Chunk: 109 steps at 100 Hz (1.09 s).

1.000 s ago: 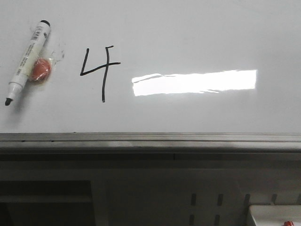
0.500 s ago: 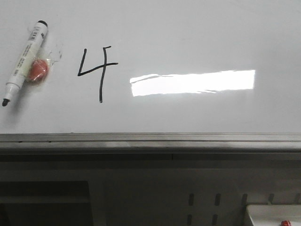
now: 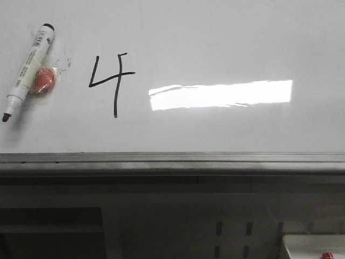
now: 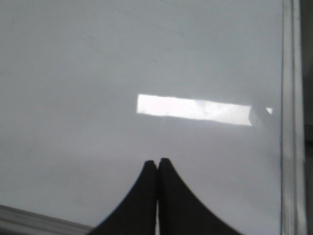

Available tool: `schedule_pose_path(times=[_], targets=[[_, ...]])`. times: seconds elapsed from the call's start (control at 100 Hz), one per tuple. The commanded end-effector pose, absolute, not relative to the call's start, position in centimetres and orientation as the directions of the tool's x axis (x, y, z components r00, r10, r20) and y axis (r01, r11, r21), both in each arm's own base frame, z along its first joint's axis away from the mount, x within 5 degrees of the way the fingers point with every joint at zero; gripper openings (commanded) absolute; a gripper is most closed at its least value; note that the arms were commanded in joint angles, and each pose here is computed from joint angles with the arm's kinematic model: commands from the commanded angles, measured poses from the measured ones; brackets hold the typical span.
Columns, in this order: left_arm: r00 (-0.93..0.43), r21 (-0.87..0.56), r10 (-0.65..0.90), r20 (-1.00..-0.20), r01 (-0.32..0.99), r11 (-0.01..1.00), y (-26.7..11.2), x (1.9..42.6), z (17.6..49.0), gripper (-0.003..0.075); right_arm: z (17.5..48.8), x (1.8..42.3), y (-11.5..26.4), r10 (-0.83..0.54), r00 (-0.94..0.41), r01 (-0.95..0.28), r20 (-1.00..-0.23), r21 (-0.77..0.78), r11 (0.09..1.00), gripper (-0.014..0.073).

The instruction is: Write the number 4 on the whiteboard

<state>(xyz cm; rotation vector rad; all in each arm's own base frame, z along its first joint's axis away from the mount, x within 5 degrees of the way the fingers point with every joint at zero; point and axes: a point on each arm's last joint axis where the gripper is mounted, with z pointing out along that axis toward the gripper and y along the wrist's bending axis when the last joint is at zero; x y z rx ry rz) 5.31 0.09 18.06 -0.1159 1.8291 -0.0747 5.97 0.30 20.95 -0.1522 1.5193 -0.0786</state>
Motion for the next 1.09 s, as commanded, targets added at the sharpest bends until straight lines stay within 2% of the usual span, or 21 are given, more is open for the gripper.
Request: schedule_pose_path(times=[0.0, 0.27, 0.45, 1.08], targets=[[-0.234, -0.13, -0.136, -0.963, -0.04, 0.991, 0.1, 5.3, 17.3, -0.002, 20.9, 5.6, 0.1, -0.143, 0.135, 0.007, -0.98, -0.144, 0.99, -0.0055], [-0.234, -0.13, -0.136, -0.963, -0.04, 0.991, 0.1, 5.3, 17.3, -0.002, 18.6, 5.5, 0.0, -0.178, -0.104, -0.016, -0.978, -0.177, 0.984, -0.0055], [-0.234, -0.13, -0.136, -0.963, -0.04, 0.991, 0.1, 5.3, 17.3, -0.002, 17.4, 5.3, 0.0, -0.134, -0.237, -0.038, -0.962, -0.129, 0.991, -0.0055], [-0.234, -0.13, -0.136, -0.963, -0.04, 0.991, 0.1, 5.3, 17.3, -0.002, 17.4, 5.3, 0.0, -0.134, -0.235, -0.037, -0.963, -0.129, 0.991, -0.0055]])
